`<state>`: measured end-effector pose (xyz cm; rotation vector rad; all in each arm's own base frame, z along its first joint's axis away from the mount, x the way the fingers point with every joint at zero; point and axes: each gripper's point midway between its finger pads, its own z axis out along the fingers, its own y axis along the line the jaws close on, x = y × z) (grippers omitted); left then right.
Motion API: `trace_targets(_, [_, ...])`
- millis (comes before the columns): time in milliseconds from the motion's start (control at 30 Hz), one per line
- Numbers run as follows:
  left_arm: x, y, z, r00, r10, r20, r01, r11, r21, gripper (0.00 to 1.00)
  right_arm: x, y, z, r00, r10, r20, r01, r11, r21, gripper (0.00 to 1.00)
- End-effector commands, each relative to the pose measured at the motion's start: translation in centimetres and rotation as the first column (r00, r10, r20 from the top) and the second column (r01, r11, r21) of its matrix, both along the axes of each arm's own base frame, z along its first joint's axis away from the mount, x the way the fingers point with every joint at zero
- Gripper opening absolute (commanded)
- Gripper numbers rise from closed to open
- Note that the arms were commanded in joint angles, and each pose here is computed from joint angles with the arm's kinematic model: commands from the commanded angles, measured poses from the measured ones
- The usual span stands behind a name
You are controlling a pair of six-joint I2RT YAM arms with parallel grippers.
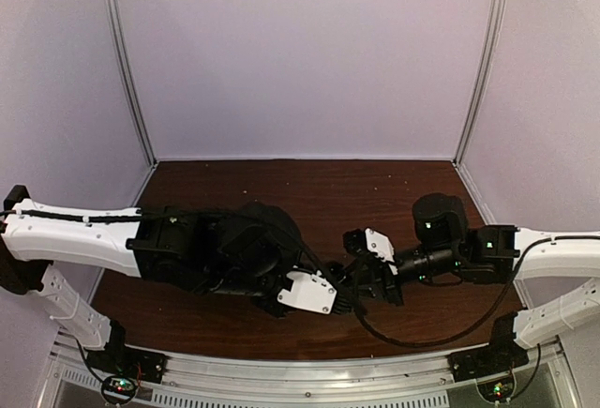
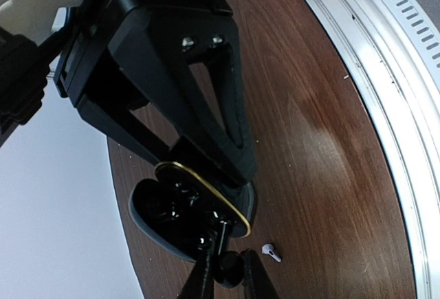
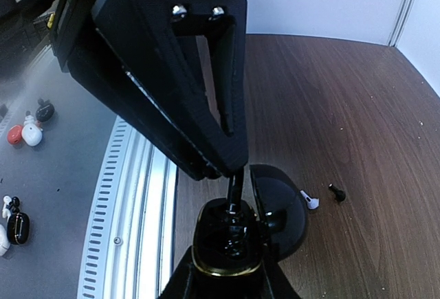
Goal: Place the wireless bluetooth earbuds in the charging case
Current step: Place the left earbud in the left side groove of the charging case.
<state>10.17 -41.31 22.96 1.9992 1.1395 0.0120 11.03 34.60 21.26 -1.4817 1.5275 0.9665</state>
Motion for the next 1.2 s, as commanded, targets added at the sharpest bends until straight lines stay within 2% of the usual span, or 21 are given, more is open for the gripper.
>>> trace_targets(0, [0.3, -0.2, -0.4, 0.999, -0.003, 0.044, 0.001, 0.999, 0.034, 0.1, -0.1, 0.8, 1.7, 1.0, 0.008, 0.0, -0.008, 0.999, 0.032, 0.0])
trace_targets(600, [-0.1, -1.0, -0.7, 0.996, -0.019, 0.083, 0.014, 0.998, 0.058, 0.13, -0.6, 1.3, 2.6, 0.999, 0.027, -0.035, -0.024, 0.996, 0.084, 0.0])
trace_targets(1167, [0.0, -1.1, 0.0, 0.996, -0.003, 0.094, 0.0, 0.999, 0.04, 0.23, -0.9, 1.1, 2.9, 0.999, 0.035, -0.036, -0.03, 0.991, 0.13, 0.0])
